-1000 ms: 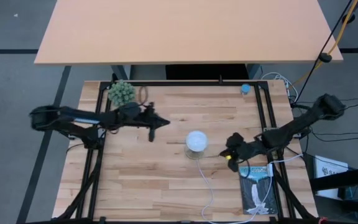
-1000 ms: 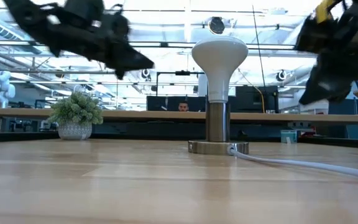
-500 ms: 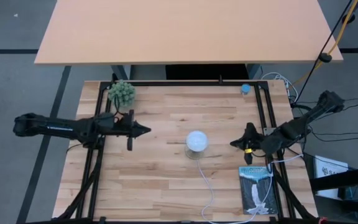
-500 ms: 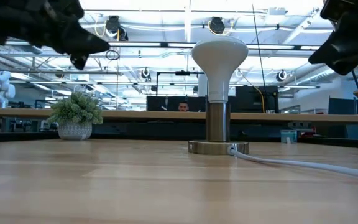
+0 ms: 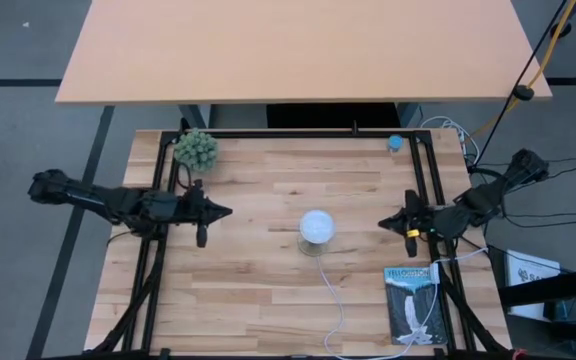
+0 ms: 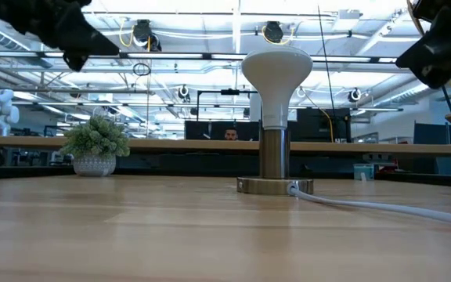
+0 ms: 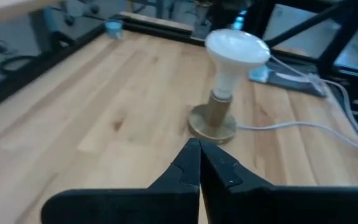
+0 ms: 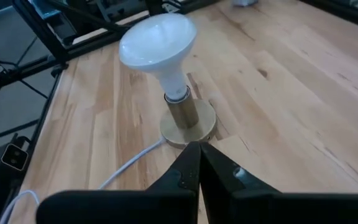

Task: Screw lightbulb
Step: Remove the light bulb from the lamp

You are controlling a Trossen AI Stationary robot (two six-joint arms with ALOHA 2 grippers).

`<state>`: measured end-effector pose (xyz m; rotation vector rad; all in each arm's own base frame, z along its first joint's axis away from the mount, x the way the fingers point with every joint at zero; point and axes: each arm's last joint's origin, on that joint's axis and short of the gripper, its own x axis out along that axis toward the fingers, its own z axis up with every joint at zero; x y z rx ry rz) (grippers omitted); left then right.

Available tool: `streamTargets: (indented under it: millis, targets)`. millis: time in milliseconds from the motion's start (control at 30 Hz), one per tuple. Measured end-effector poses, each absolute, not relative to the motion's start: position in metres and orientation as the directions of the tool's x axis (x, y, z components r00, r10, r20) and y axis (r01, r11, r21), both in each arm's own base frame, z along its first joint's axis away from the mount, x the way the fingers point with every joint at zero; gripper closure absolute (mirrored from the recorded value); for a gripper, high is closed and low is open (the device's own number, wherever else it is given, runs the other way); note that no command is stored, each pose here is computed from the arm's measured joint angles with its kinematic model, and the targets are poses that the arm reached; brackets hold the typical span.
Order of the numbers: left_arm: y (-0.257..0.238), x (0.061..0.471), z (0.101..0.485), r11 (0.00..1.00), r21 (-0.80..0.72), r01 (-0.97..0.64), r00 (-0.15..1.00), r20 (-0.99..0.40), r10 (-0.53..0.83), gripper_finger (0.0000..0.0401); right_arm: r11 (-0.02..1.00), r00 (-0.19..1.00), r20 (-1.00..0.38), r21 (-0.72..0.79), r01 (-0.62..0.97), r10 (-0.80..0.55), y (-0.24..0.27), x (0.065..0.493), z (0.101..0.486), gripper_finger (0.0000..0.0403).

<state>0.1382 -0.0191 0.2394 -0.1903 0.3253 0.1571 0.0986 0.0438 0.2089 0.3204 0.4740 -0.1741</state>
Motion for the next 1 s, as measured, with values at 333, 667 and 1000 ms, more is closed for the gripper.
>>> streamTargets:
  millis: [333, 667, 1000]
  targets:
    - [-0.034, 0.146, 0.240, 0.952, -0.186, -0.243, 0.912, -0.379, 0.158, 0.0401, 0.953, 0.892, -0.445, 0.229, 0.199, -0.079, 0.041, 0.094, 0.212, 0.0403]
    - [-0.043, 0.161, 0.226, 0.951, -0.179, -0.252, 0.879, -0.453, 0.147, 0.0401, 0.951, 0.874, -0.473, 0.208, 0.231, -0.109, 0.036, 0.091, 0.209, 0.0403]
    - [-0.035, 0.165, 0.224, 0.947, -0.154, -0.280, 0.868, -0.462, 0.182, 0.0401, 0.922, 0.865, -0.491, 0.279, 0.267, -0.102, 0.033, 0.092, 0.209, 0.0403]
